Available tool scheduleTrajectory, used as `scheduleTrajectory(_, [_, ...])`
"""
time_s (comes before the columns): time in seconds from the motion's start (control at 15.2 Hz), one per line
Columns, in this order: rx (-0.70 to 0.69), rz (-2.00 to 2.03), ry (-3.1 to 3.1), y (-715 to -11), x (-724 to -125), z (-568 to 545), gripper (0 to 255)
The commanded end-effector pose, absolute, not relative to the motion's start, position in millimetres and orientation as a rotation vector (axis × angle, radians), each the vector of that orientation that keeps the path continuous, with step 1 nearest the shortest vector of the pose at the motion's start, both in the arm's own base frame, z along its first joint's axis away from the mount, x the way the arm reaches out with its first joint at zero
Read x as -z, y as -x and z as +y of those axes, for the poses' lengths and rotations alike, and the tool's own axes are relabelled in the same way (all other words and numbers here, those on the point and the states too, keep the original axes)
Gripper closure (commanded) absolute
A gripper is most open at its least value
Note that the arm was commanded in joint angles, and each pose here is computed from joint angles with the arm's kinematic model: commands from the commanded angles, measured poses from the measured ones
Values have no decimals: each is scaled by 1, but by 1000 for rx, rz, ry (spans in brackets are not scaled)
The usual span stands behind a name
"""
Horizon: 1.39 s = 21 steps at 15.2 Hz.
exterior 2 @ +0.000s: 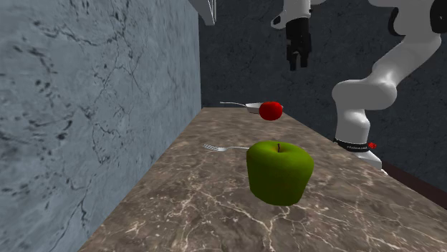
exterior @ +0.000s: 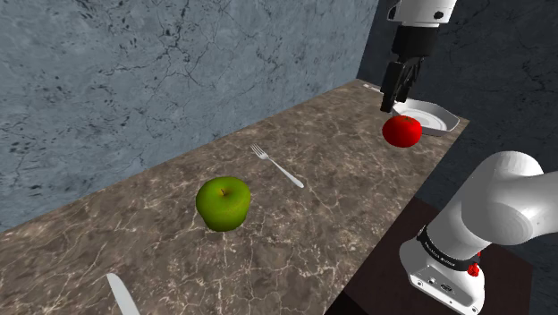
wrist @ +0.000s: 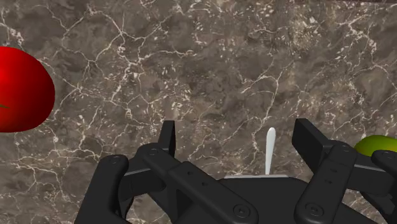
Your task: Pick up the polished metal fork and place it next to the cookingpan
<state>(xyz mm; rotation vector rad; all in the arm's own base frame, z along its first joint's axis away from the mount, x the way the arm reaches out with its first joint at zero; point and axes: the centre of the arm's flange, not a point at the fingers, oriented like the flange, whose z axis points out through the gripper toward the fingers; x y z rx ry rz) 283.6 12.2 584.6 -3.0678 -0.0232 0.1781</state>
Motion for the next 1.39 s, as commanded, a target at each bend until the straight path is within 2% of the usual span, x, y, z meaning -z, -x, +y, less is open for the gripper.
scheduleTrajectory(0.0, [-178, -23, 3068, -284, -585, 12, 0])
scheduleTrajectory(1.32, [15, 37, 3108, -451, -431, 120, 0])
